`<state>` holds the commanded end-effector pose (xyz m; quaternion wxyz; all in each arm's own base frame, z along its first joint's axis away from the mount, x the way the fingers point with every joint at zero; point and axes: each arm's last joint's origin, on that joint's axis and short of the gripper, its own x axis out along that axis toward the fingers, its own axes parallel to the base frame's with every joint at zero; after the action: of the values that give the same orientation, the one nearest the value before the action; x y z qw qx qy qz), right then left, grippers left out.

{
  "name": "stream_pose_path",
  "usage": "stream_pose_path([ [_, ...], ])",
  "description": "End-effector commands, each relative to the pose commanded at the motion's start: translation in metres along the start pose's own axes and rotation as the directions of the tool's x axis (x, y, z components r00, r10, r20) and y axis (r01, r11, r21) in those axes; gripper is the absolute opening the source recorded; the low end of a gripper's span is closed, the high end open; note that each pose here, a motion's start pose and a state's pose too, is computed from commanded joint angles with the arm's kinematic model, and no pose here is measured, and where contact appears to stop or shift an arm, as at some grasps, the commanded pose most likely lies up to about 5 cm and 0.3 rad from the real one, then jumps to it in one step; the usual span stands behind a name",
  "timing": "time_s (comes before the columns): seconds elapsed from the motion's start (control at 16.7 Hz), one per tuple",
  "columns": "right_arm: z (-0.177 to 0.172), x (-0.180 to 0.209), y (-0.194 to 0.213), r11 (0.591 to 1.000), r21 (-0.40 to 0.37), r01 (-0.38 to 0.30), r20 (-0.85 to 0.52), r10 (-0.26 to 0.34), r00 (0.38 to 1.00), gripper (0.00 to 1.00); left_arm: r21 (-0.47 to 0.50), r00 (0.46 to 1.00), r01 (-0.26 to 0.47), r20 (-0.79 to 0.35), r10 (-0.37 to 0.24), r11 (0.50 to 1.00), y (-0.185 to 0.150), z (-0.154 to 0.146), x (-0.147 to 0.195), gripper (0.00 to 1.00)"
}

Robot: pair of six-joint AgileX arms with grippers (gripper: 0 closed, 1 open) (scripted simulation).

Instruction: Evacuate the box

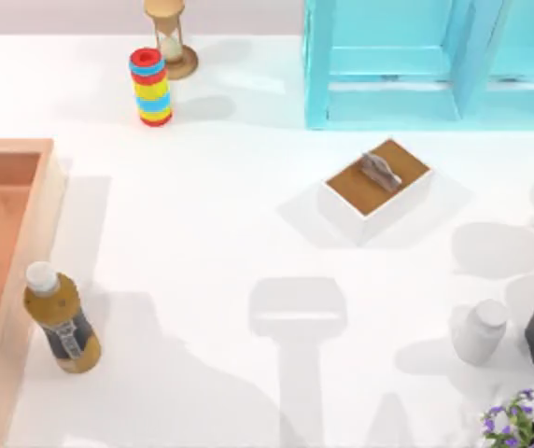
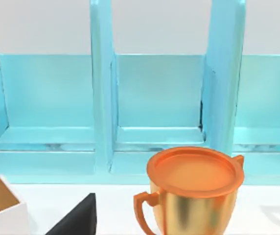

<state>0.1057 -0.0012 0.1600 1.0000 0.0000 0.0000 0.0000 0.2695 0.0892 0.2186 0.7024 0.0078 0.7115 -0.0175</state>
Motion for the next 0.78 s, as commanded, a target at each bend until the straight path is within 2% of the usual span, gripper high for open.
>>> stream_pose_path([
  [0.3,0.0,0.0,0.0,1.0,0.0,0.0,0.0,0.0,1.0,1.0,-0.003,1.0,-0.005,0.014,0.005,1.0,-0.004,-0.009,-0.051,0.0],
  [0.6,0.0,0.0,0.0,1.0,0.0,0.0,0.0,0.0,1.0,1.0,-0.005,1.0,-0.006,0.013,0.006,1.0,-0.003,-0.009,-0.051,0.0],
  [0.78,0.0,0.0,0.0,1.0,0.0,0.0,0.0,0.0,1.0,1.0,-0.024,0.997,-0.049,0.057,0.051,0.998,-0.013,-0.001,-0.054,0.0],
])
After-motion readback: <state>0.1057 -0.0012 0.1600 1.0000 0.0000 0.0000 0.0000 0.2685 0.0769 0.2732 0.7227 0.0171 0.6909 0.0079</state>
